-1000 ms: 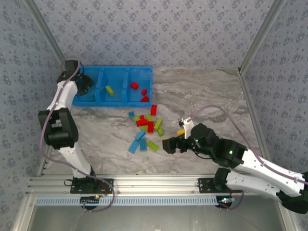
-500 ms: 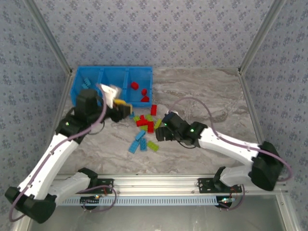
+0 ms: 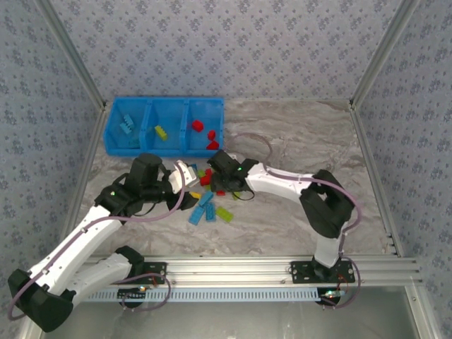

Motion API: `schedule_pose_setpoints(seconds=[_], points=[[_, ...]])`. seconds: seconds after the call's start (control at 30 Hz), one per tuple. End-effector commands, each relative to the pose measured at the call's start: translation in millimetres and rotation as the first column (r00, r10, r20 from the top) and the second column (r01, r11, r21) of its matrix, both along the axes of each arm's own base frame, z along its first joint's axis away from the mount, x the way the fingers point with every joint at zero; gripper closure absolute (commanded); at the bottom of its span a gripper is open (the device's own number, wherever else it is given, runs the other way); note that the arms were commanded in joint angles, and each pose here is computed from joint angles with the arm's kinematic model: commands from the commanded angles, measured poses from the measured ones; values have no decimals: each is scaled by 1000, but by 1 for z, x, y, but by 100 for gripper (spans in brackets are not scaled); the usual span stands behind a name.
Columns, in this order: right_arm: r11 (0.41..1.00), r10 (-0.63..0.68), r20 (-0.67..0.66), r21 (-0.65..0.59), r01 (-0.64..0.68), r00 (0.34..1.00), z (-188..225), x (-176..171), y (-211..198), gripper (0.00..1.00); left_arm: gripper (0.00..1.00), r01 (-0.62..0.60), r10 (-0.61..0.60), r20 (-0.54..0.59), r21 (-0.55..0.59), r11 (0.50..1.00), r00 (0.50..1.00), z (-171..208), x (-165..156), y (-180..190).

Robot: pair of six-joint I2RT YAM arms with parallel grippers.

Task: Sort the legos into containers by color

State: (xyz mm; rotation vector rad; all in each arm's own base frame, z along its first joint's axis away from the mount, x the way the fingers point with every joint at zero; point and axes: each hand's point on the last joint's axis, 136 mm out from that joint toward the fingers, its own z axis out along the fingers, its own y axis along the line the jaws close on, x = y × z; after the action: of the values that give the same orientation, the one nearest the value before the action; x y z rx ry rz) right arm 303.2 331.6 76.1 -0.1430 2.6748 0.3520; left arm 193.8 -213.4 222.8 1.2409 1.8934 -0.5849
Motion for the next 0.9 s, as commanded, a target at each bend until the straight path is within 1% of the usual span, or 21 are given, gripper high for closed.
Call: schedule_pose_setpoints(seconds=[0.0, 0.13, 0.3, 0.37, 0.4, 0.47, 0.53, 0.57, 0.63, 0.73, 0.87], points=[[998, -36, -17, -44, 35, 999, -11, 7, 8, 46, 50, 16, -17, 48, 13, 1000, 999, 6, -2, 3], [989, -55, -9, -138, 54, 998, -25, 8, 4, 45, 50, 5, -6, 65, 13, 1000, 998, 8, -1, 5], [988, -46, -29, -146, 42, 998, -36, 3, 6, 44, 50, 3, -4, 59, 14, 1000, 998, 6, 0, 4], [988, -43, -36, -151, 37, 998, -40, 2, 6, 47, 50, 2, -3, 55, 19, 1000, 998, 5, 1, 4], [988, -43, -37, -153, 36, 998, -41, 2, 6, 50, 50, -3, 2, 55, 19, 1000, 999, 5, 1, 4], [989, -38, -35, -145, 32, 999, -40, 2, 6, 64, 50, -3, 2, 54, 20, 1000, 999, 5, 1, 4], [989, -38, -28, -141, 33, 999, -36, 3, 6, 69, 50, -7, 6, 57, 21, 1000, 998, 4, 2, 5], [990, -36, -22, -138, 33, 999, -32, 3, 6, 75, 50, -7, 5, 57, 23, 1000, 998, 4, 2, 5], [991, -36, -2, -125, 35, 999, -21, 4, 4, 78, 50, -6, 5, 57, 23, 1000, 998, 5, 2, 5], [997, -26, 57, -76, 31, 998, 9, 6, 4, 79, 50, -10, 8, 60, 22, 1000, 998, 5, 2, 5], [1000, 9, 186, -9, -8, 982, 65, 5, 4, 79, 48, -27, 26, 85, 14, 1000, 996, 10, 5, 7]])
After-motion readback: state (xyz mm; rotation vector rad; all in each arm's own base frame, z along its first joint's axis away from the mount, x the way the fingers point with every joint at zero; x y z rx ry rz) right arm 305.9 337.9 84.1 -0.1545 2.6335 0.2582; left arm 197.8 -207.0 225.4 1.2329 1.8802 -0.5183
